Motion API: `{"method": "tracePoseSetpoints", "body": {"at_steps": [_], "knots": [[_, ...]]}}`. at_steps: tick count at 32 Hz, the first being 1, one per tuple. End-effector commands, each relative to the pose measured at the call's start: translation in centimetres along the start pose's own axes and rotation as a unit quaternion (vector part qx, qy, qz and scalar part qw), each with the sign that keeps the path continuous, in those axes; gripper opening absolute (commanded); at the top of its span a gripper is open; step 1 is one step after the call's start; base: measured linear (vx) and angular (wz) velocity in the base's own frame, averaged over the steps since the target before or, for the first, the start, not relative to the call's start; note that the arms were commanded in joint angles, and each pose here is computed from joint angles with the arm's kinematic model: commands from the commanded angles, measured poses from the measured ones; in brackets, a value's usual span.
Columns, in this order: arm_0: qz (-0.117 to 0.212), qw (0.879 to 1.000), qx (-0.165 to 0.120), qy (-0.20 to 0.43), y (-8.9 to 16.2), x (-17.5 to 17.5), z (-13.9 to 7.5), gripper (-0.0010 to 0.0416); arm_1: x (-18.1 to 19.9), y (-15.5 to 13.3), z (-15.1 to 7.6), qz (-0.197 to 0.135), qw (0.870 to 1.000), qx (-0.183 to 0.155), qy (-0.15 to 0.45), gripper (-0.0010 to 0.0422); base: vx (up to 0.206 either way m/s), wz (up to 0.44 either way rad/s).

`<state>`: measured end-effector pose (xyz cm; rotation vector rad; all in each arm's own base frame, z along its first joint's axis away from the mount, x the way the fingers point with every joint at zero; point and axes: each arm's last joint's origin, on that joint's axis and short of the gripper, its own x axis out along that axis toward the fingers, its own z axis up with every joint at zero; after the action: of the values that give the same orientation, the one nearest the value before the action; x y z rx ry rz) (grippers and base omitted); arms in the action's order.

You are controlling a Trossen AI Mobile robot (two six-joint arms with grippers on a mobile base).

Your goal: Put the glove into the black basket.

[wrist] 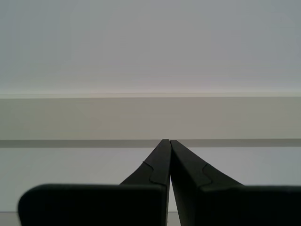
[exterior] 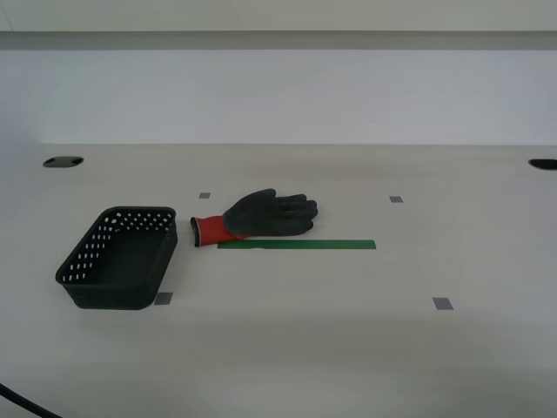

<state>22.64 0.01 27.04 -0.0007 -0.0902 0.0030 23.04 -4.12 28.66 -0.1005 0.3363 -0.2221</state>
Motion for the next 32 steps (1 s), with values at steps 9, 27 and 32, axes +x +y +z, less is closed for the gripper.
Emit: {"method": "tracePoseSetpoints", "body": {"at_steps": [9,27,32], "knots": [[0.000,1.000,0.000,-0.002,0.0,0.0,0.1,0.0001,3.3,-2.1,0.3,-0.019,0.990,-0.006,0.141,-0.0001,0.000,0.000],[0.000,1.000,0.000,-0.002,0.0,0.0,0.1,0.0001,17.3,-9.1,-4.5,-0.072,0.939,0.056,0.333,0.0000,0.000,0.000],[0.000,1.000,0.000,-0.003,0.0,0.0,0.1,0.0001,20.6,-10.9,-5.9,-0.077,0.924,0.069,0.369,0.0000,0.000,0.000]]}}
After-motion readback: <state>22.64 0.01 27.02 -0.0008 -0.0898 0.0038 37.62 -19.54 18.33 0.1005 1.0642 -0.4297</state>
